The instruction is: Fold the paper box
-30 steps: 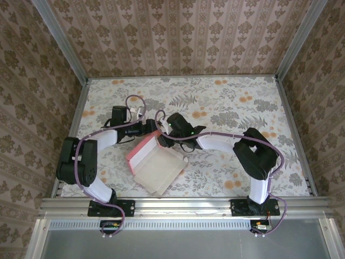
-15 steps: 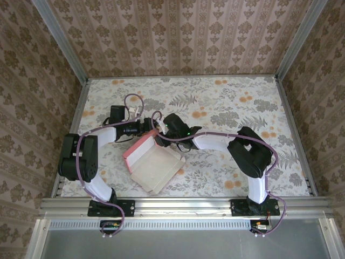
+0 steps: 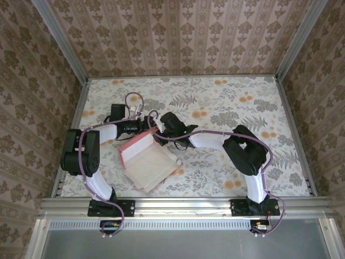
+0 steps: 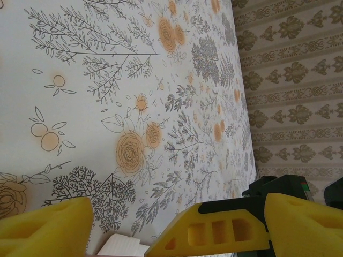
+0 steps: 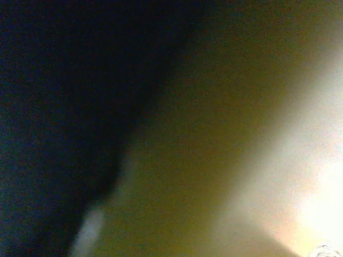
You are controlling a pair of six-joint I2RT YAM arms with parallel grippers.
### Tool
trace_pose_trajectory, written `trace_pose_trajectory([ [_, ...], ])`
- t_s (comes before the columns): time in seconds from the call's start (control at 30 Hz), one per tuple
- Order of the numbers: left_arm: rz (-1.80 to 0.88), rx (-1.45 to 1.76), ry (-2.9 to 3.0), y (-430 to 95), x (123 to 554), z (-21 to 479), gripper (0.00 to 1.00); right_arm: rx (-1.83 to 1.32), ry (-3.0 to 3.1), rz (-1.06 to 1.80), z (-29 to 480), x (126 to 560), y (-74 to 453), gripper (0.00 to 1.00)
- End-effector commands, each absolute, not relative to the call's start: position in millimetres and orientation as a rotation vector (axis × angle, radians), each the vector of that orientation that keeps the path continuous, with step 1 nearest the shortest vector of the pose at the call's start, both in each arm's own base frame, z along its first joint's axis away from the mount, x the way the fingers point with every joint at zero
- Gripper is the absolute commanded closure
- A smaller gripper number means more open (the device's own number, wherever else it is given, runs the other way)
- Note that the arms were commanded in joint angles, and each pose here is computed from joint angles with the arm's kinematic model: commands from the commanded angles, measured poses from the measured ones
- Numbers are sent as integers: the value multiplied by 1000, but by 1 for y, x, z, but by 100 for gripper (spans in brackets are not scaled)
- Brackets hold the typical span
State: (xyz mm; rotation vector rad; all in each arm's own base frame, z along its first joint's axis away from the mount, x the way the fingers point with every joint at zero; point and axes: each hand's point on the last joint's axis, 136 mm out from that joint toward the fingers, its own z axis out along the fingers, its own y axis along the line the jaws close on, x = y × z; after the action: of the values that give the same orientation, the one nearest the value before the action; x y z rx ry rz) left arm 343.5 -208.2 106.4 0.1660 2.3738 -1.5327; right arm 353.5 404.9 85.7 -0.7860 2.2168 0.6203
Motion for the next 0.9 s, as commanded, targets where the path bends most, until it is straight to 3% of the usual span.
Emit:
trace_pose_trajectory([
  [0.0,-1555,174,2365,-208,347,111,17,-772,2208,584,85,361,408,85],
  [0.37,-1529,173,2383,-208,346,113,17,-765,2234,428,83,368,405,90],
  [0.87,-1254,242,2439,-191,348,141,13,-749,2229,681,116,319,398,64],
])
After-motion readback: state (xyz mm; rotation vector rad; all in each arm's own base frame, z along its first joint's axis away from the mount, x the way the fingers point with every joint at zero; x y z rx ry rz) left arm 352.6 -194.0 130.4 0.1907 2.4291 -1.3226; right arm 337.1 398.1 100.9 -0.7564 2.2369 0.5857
